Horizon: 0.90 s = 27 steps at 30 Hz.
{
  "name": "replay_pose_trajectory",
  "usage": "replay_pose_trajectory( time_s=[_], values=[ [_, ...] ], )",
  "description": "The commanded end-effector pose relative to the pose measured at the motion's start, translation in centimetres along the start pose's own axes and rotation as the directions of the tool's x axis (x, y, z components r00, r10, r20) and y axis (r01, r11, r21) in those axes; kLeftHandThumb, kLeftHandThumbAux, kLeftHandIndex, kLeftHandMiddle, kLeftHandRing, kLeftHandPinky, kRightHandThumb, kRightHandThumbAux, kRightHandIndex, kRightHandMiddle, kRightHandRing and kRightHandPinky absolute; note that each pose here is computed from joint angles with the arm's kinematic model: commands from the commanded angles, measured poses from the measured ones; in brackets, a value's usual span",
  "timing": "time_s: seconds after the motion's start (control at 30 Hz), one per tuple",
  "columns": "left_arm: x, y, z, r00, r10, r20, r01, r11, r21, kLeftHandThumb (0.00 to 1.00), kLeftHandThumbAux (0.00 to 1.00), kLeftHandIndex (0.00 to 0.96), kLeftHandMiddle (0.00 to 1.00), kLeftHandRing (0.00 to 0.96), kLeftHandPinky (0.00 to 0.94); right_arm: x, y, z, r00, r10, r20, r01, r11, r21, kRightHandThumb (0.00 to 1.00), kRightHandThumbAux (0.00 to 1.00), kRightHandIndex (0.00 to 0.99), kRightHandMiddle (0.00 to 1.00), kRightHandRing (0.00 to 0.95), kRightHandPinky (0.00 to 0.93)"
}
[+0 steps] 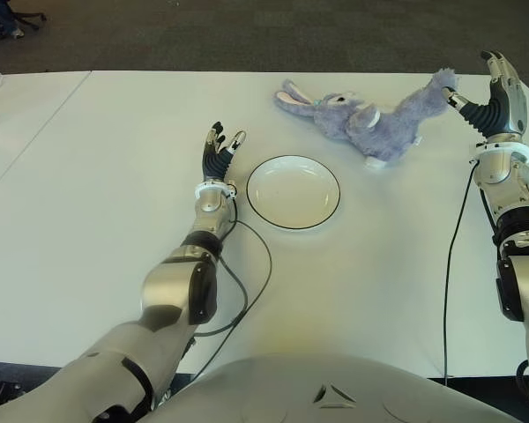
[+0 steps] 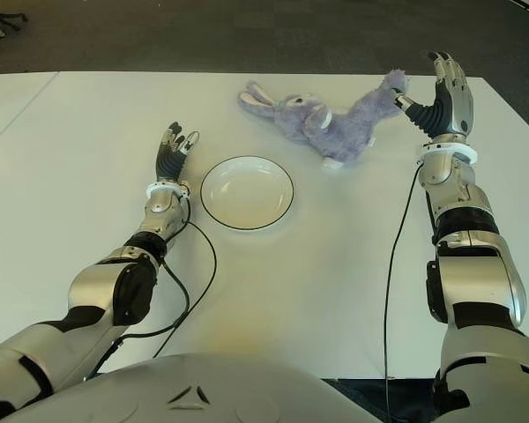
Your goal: Put the doll into the plate.
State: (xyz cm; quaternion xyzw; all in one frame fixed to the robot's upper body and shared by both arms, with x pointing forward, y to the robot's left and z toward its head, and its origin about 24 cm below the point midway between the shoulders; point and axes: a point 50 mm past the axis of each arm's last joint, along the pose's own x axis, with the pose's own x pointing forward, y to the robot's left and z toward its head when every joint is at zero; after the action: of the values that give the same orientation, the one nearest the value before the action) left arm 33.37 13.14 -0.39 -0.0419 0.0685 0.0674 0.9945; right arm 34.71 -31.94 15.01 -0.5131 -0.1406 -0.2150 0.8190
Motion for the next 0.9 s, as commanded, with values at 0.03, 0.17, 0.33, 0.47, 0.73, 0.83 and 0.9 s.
replay_pose_trajectory(
  time_s=[0.03,0.17,0.33,0.47,0.73,0.83,0.9],
  values=[
    [-5.4,0.6,-8.9,0.902,0.020,-0.431,-0.022,1.000,-0.001,0.000,0.537,0.000,0.066,0.054,0.013,0.6,-0.5,-0.1,0.999,-0.035,-0.028,0.034,0.999,-0.030,0.383,0.447,0.000,0.000,0.000,0.000],
    [-5.3,0.6,-8.9,0.901,0.021,-0.433,-0.025,1.000,-0.005,0.000,0.541,0.000,0.070,0.059,0.036,0.9,-0.7,0.3,0.998,-0.067,-0.020,0.067,0.997,-0.034,0.389,0.461,0.000,0.000,0.000,0.000],
    [-5.4,0.6,-9.0,0.898,0.022,-0.440,-0.033,0.999,-0.017,0.000,0.541,0.000,0.069,0.059,0.032,1.4,-1.1,0.7,0.996,-0.092,0.006,0.092,0.995,-0.047,0.370,0.462,0.000,0.000,0.000,0.000],
    [-5.5,0.5,-8.9,0.906,0.028,-0.422,-0.042,0.999,-0.024,0.000,0.500,0.000,0.060,0.052,0.016,1.8,-1.5,1.1,0.994,-0.105,0.024,0.106,0.993,-0.045,0.338,0.450,0.000,0.000,0.000,0.000],
    [-5.3,0.4,-8.8,0.904,0.023,-0.426,-0.010,0.999,0.033,0.000,0.509,0.000,0.061,0.053,0.023,3.8,-2.0,3.7,0.992,-0.113,0.049,0.112,0.993,0.023,0.274,0.428,0.000,0.000,0.000,0.000],
    [-5.3,0.5,-8.9,0.902,0.025,-0.430,-0.011,0.999,0.036,0.000,0.513,0.000,0.060,0.054,0.031,4.0,-1.8,4.2,0.993,-0.111,0.050,0.109,0.993,0.037,0.258,0.418,0.000,0.000,0.000,0.000],
    [-5.3,0.6,-8.9,0.902,0.028,-0.430,-0.015,0.999,0.034,0.000,0.515,0.000,0.061,0.055,0.036,4.2,-0.9,5.0,0.993,-0.106,0.049,0.103,0.993,0.058,0.252,0.412,0.000,0.000,0.000,0.000]
  ],
)
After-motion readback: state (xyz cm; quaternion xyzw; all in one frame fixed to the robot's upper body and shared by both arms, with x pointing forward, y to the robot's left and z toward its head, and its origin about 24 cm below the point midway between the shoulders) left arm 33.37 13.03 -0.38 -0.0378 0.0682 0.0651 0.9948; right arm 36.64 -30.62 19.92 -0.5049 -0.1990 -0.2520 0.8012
